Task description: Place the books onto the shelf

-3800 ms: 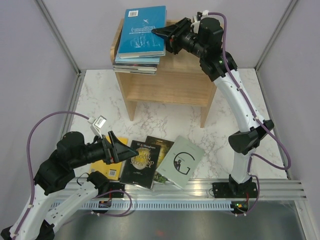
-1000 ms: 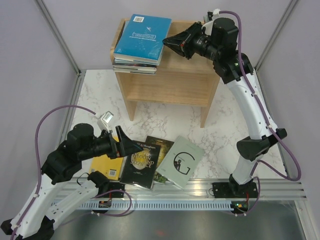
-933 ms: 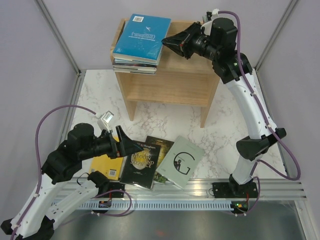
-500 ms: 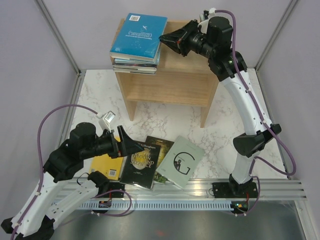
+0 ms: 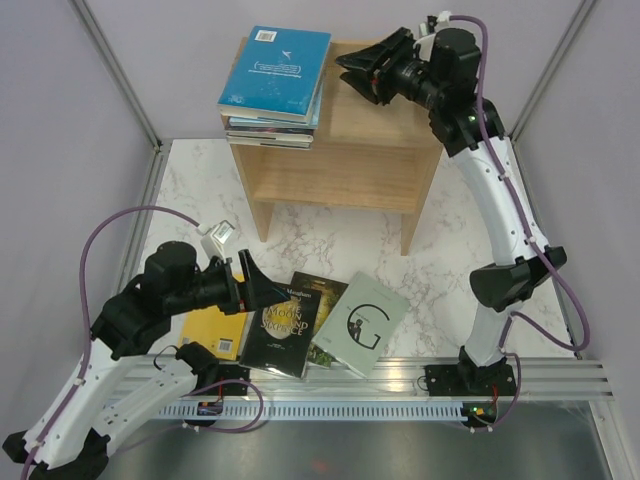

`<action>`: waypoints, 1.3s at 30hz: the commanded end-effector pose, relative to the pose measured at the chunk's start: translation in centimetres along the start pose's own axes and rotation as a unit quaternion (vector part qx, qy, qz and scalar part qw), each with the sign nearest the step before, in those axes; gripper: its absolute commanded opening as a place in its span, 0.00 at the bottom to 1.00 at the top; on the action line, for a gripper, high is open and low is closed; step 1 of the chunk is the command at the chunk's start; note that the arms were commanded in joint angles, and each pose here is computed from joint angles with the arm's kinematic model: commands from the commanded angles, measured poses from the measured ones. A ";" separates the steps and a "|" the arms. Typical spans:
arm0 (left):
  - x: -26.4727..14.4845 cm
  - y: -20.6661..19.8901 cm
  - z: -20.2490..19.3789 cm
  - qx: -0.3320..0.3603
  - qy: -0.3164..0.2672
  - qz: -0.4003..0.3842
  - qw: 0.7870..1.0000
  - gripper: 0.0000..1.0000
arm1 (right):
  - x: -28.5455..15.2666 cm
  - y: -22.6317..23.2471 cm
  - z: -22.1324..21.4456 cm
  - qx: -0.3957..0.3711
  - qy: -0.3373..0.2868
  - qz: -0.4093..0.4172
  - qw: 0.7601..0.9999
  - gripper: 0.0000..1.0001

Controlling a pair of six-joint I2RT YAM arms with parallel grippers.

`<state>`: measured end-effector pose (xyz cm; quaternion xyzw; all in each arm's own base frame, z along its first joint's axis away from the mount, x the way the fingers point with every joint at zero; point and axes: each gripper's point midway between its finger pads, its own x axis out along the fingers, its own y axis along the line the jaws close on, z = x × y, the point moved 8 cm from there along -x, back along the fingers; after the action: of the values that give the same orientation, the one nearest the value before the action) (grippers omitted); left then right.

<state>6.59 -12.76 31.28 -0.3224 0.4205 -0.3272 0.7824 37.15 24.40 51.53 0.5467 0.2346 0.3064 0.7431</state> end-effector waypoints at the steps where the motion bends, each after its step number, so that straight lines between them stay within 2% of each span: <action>1: -0.1 -0.8 0.8 0.031 -0.016 -0.018 0.999 1.00 | -4.4 2.4 4.3 -0.032 -0.063 0.042 0.997 0.48; 3: 0.1 -0.7 0.9 0.030 -0.013 -0.015 0.999 1.00 | -6.5 3.7 5.4 -0.040 -0.083 0.069 0.993 0.55; 7: 0.5 -0.9 1.2 0.033 -0.005 -0.015 0.999 1.00 | -10.0 5.2 6.9 -0.067 -0.103 0.090 0.988 0.61; 11: 1.1 -1.0 1.6 0.042 0.008 -0.012 0.999 1.00 | -13.8 7.4 4.6 -0.131 -0.088 0.117 0.980 0.68; 12: 1.5 -1.1 1.7 0.053 0.021 -0.014 0.998 1.00 | -13.5 5.4 4.2 -0.127 -0.079 0.092 0.984 0.71; 13: 1.7 -1.1 1.8 0.061 0.030 -0.016 0.998 1.00 | -14.3 4.8 3.5 -0.154 -0.080 0.084 0.981 0.74; 14: 1.9 -1.1 1.8 0.068 0.037 -0.018 0.997 1.00 | -17.1 5.9 1.9 -0.177 -0.092 0.092 0.976 0.76; 15: 2.0 -1.0 1.9 0.077 0.041 -0.018 0.996 1.00 | -17.0 2.9 1.1 -0.166 -0.081 0.054 0.981 0.80; 16: 2.3 -0.9 1.9 0.078 0.047 -0.016 0.996 1.00 | -19.6 2.8 -0.6 -0.190 -0.086 0.043 0.977 0.82; 17: 2.5 -0.8 1.9 0.079 0.051 -0.014 0.995 1.00 | -20.5 1.7 -1.6 -0.191 -0.081 0.025 0.978 0.83; 18: 2.9 -0.5 1.8 0.082 0.060 -0.011 0.995 1.00 | -20.5 -1.6 -2.4 -0.175 -0.065 -0.016 0.982 0.87; 19: 3.4 -0.1 1.8 0.079 0.070 -0.004 0.994 1.00 | -22.8 -1.6 -4.2 -0.187 -0.067 -0.014 0.980 0.87; 20: 3.7 0.1 1.7 0.078 0.077 -0.001 0.994 1.00 | -23.7 -3.9 -5.3 -0.183 -0.049 -0.058 0.980 0.89; 21: 4.6 0.9 1.5 0.075 0.089 0.010 0.993 1.00 | -25.3 -6.5 -7.0 -0.165 -0.037 -0.109 0.980 0.92; 23: 5.6 1.5 1.3 0.077 0.100 0.014 0.992 1.00 | -26.6 -9.3 -8.7 -0.154 -0.021 -0.149 0.977 0.98; 24: 6.4 2.1 1.2 0.080 0.104 0.011 0.991 1.00 | -26.8 -12.5 -9.8 -0.127 0.006 -0.186 0.974 0.98; 25: 7.4 2.7 1.0 0.076 0.118 0.017 0.990 1.00 | -27.9 -13.8 -11.2 -0.113 0.019 -0.201 0.973 0.98; 26: 8.2 3.3 0.8 0.077 0.127 0.020 0.989 1.00 | -27.9 -17.5 -12.5 -0.073 0.047 -0.238 0.967 0.98; 30: 12.0 4.8 0.5 0.088 0.165 0.019 0.982 1.00 | -29.0 -23.6 -15.9 -0.003 0.085 -0.271 0.959 0.98; 39: 19.6 7.6 0.9 0.108 0.221 0.041 0.969 1.00 | -30.1 -31.7 -19.5 0.085 0.104 -0.339 0.931 0.98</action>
<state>15.88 -21.54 16.40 -0.1613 0.6093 -0.3406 0.6976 9.07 9.02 17.44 0.4407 0.4970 0.0825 0.7430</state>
